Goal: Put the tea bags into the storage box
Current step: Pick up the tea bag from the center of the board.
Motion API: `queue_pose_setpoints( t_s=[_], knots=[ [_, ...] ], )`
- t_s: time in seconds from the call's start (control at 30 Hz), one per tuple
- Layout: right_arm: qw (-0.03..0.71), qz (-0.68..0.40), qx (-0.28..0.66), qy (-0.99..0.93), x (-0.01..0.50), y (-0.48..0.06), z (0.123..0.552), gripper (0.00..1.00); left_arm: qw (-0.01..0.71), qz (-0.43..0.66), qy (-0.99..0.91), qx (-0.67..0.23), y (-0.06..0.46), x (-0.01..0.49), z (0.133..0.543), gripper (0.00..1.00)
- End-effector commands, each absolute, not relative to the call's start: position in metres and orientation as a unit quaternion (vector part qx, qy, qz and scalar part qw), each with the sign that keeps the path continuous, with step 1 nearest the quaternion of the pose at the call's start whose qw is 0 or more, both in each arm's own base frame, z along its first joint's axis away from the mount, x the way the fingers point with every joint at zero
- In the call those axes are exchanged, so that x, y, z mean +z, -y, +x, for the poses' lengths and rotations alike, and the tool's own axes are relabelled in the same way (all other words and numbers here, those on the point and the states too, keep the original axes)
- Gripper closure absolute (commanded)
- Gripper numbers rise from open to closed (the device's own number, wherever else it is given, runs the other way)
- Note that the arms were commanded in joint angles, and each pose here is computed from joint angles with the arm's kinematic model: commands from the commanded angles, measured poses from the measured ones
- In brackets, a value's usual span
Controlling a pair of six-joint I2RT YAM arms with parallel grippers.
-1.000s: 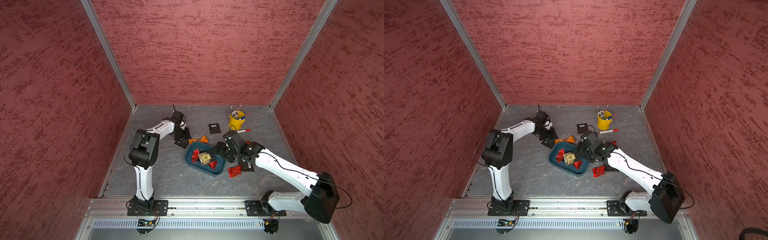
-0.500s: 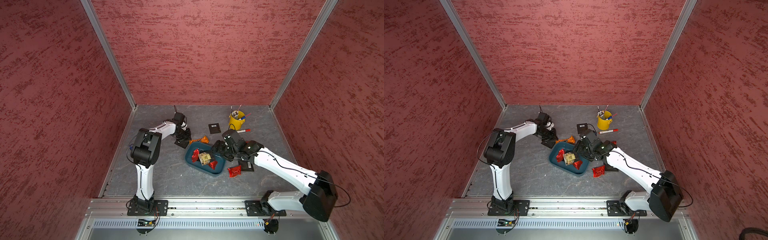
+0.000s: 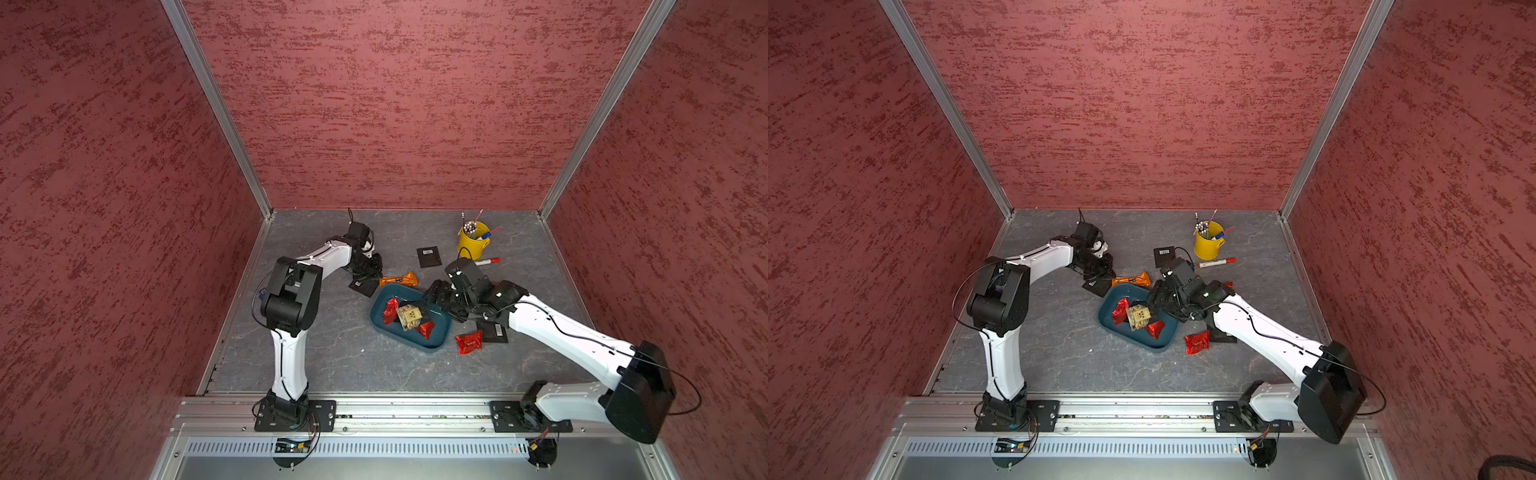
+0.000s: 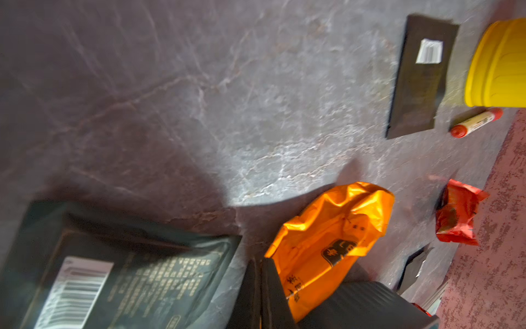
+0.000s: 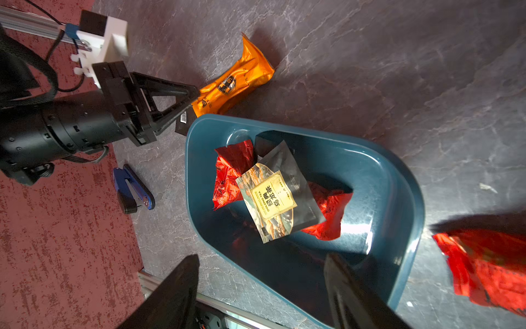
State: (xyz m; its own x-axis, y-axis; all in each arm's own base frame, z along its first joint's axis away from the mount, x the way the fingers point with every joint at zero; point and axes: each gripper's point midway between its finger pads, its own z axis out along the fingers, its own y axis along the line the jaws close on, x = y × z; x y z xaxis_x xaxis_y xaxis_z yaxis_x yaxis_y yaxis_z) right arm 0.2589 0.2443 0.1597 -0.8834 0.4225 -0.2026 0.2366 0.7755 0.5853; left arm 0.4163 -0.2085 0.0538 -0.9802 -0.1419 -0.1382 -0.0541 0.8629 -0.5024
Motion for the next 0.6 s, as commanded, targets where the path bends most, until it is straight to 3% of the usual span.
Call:
queue_pose_setpoints(
  t_s=[0.0,0.43,0.57],
  knots=[
    [0.175,0.176,0.290,-0.924,0.162,-0.241,0.261,0.25,0.142,-0.038,-0.952,-0.267,0.212,0.106,0.434,1.00],
    [0.192,0.193,0.268,-0.924,0.164,-0.217,0.274,0.20,0.208,-0.016,-0.936,-0.282,0.214,0.187,0.445,1.00],
    [0.210,0.196,0.222,-0.932,0.171,-0.186,0.280,0.11,0.213,-0.005,-0.935,-0.285,0.213,0.207,0.435,1.00]
  ],
)
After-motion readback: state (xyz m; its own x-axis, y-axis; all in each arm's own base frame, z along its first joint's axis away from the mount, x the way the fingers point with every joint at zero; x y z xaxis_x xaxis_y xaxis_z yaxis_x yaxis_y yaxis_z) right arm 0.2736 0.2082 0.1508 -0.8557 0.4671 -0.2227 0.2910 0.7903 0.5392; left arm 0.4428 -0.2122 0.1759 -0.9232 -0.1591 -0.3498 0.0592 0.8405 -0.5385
